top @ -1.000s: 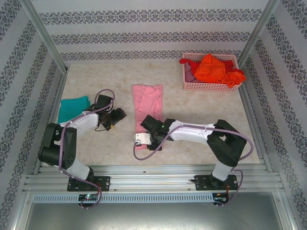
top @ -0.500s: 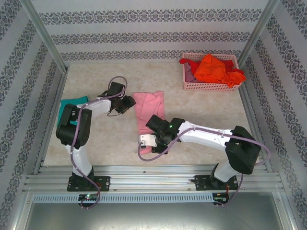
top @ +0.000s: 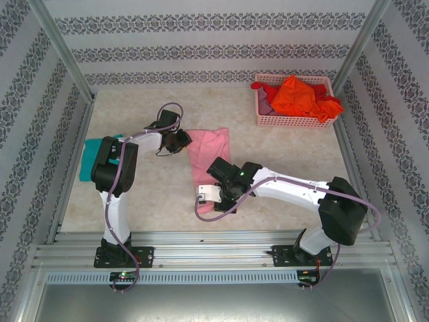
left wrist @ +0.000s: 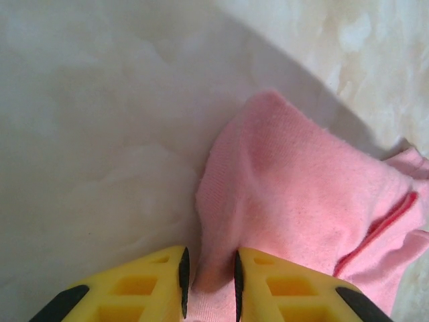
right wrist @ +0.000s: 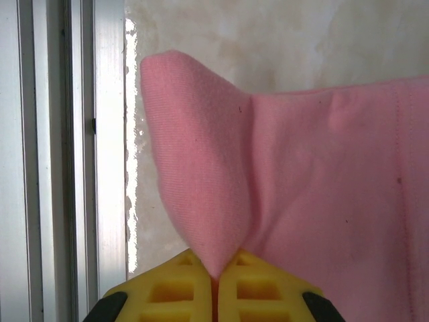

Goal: Fold and stack the t-shirts

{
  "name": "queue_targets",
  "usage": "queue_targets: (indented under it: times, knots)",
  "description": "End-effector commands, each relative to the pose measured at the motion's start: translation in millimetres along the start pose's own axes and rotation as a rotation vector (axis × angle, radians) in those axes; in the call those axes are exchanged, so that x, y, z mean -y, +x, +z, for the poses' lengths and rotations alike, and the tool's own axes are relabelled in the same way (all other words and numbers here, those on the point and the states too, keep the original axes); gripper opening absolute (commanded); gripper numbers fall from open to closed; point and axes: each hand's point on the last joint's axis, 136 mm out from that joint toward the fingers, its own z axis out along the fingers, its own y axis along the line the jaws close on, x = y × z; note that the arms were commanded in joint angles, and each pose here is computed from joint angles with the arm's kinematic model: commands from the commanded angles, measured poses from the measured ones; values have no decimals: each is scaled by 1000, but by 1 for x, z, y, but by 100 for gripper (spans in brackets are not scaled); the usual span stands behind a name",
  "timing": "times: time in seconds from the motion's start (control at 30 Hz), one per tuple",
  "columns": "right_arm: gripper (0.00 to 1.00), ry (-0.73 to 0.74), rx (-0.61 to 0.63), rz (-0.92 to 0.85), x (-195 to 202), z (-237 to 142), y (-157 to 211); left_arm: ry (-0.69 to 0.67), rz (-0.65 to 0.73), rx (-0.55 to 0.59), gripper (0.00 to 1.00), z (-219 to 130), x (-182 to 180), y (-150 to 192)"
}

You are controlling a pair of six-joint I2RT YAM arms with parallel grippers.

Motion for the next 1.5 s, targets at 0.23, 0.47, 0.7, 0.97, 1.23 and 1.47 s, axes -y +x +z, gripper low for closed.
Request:
queue_targets:
  times: [0.23,0.47,0.7,0.97,1.23,1.47]
  knots:
    - [0,3,36,-17,3,-18,-12,51,-20,-64,10,17,6,11]
    - [0,-56,57,-12,-9,-35,-19,82,20,-130,0,14,13,28]
    - [0,-10,69,-25,6,-51,-29,65,38,-180,0,12,-2,50]
    - [0,130,18,-23,85,-57,-24,56,1,-193,0,23,-23,48]
    - [0,205,6,-12,163,-58,-29,-11,-13,-233,0,29,-49,50]
    - [0,241,3,0,211,-61,-32,-18,-9,-245,0,32,-57,47]
